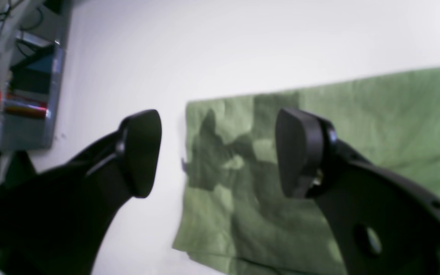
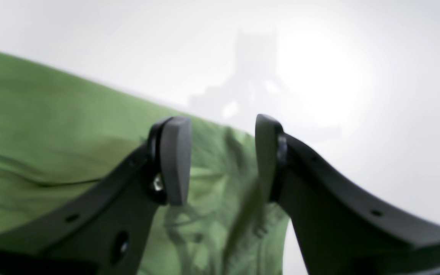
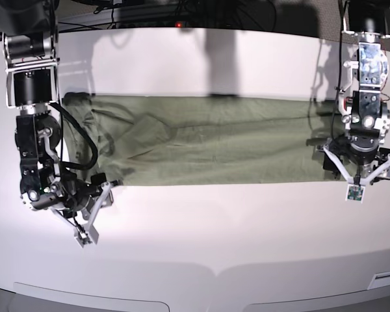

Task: Fold the T-shirt properly
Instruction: 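Release the strip and move both grippers away from it, then grasp the strip's end with the left gripper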

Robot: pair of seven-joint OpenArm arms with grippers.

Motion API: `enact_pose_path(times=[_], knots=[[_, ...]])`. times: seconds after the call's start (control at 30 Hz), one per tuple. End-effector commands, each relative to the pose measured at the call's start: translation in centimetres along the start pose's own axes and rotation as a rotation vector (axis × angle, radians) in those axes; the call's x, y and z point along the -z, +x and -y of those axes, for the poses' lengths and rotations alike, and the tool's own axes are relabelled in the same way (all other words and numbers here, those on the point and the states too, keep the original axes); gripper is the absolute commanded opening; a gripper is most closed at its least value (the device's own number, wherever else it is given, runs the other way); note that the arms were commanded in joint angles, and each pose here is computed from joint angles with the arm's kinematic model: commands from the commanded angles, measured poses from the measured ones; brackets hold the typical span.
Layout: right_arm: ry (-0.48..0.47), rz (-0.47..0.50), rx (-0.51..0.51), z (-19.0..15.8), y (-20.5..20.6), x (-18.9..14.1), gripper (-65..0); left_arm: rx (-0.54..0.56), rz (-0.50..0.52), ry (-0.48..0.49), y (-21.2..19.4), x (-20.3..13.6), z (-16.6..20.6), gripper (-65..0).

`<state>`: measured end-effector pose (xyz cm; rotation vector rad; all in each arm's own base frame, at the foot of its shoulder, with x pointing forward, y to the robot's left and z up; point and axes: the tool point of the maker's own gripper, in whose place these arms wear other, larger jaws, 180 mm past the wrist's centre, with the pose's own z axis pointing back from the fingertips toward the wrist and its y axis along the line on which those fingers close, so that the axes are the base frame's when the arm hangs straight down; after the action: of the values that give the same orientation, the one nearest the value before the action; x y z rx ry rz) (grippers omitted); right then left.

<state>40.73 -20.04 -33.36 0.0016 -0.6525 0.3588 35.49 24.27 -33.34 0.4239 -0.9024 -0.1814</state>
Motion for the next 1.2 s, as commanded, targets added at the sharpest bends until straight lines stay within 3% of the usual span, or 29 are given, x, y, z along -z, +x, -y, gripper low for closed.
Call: enact_pose_path(times=[0.0, 0.27, 0.4, 0.6, 0.73, 0.93, 1.07, 1.17], knots=[[-0.008, 0.082, -0.014, 0.5, 2.7, -1.3, -37.2, -0.002, 0.066, 0.04, 2.3, -0.5, -1.4, -19.5], [0.011, 0.209, -0.068, -1.1, 6.1, -4.1, -37.2, -0.003, 0.083, 0.042, 3.2, -1.2, -1.6, -19.5], [0.009, 0.218, -0.079, -1.3, 6.5, -4.5, -37.2, 0.094, 0.076, -0.045, 3.0, -1.1, -0.8, -19.9], [0.011, 0.196, -0.082, -1.5, 5.9, -4.5, -37.2, 0.098, 0.029, -0.104, 3.4, 0.0, -5.8, -19.9], [0.028, 0.165, -0.113, -1.8, 5.3, -4.4, -37.2, 0.012, -0.005, -0.238, 2.6, 1.8, -8.9, -19.9], [0.202, 0.217, -0.143, -5.0, 6.0, -5.0, -37.2, -0.195, -0.162, -0.51, -2.0, 5.0, -10.0, -19.9], [0.225, 0.233, -0.142, -5.6, 6.4, -5.3, -37.2, -0.391, -0.296, -0.529, -5.9, 7.0, -10.4, -19.9], [0.223, 0.256, -0.158, -5.9, 6.9, -6.0, -37.2, -0.476, -0.352, -0.513, -8.1, 7.8, -10.4, -19.9]])
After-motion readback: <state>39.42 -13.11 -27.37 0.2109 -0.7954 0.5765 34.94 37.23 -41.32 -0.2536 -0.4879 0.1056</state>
